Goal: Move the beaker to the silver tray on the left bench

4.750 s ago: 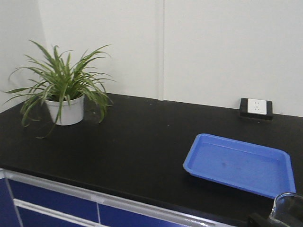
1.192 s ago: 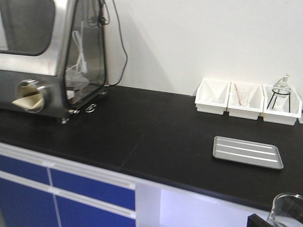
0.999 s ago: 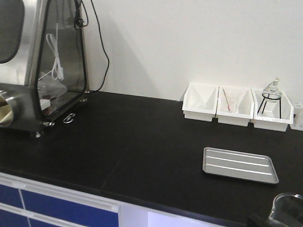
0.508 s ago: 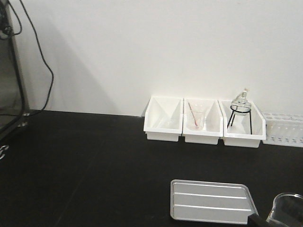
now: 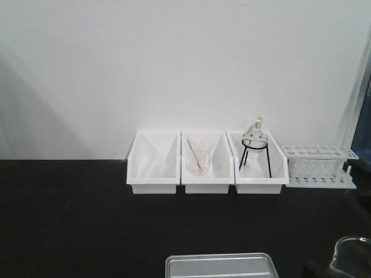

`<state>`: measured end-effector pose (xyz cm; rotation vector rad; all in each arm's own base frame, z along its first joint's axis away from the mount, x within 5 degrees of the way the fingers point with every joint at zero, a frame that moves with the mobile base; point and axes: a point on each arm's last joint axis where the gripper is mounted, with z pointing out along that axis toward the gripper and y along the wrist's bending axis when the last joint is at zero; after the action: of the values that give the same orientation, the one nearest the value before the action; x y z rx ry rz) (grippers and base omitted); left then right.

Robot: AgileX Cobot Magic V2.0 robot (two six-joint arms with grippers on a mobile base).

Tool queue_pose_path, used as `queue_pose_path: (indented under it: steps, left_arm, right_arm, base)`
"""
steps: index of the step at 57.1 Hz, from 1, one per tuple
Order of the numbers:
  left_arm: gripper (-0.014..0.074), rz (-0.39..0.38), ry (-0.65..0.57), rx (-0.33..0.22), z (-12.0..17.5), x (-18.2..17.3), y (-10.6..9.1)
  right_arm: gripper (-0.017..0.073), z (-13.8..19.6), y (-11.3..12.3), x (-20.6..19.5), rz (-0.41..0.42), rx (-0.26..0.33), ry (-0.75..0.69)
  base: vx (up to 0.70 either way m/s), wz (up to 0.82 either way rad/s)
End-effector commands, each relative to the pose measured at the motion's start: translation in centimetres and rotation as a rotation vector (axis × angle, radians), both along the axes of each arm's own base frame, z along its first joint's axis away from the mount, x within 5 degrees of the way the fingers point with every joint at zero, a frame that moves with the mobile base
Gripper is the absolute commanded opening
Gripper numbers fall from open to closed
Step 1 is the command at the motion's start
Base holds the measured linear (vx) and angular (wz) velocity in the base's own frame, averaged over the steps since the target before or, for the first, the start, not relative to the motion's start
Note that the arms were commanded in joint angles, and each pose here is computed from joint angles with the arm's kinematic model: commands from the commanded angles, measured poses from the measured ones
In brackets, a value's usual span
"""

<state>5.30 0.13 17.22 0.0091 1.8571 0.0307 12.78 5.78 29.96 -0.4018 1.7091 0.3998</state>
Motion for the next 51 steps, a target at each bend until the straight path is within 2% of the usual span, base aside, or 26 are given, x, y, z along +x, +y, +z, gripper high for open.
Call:
queue_pose_path:
  steps: [1,39,44,51]
  left_arm:
    - [0.0001,-0.008,-0.066,-0.003,-0.2,0.1,-0.1]
    - [0.0001,-0.008,-0.066,-0.003,-0.2,0.1,-0.1]
    - [0.0001,-0.008,-0.066,-0.003,-0.2,0.1,-0.1]
    - [0.0001,-0.008,-0.066,-0.003,-0.2,0.1,-0.1]
  right_arm:
    - [-0.0008,1.1,-0.2,0.1,-0.023,-0.016,-0.047]
    - [-0.0008,1.1,-0.2,0.1,-0.014,-0.014,-0.044]
    - [-0.0008,1.2,-0.5,0.3,-0.06,-0.009,-0.051]
    - [-0.0006,0.3,-0.8,1.9,-0.146,0.005,0.016]
  base:
    - [0.15,-0.19]
    - [0.04,-0.04]
    - [0.0,0.0]
    - [0.0,0.0]
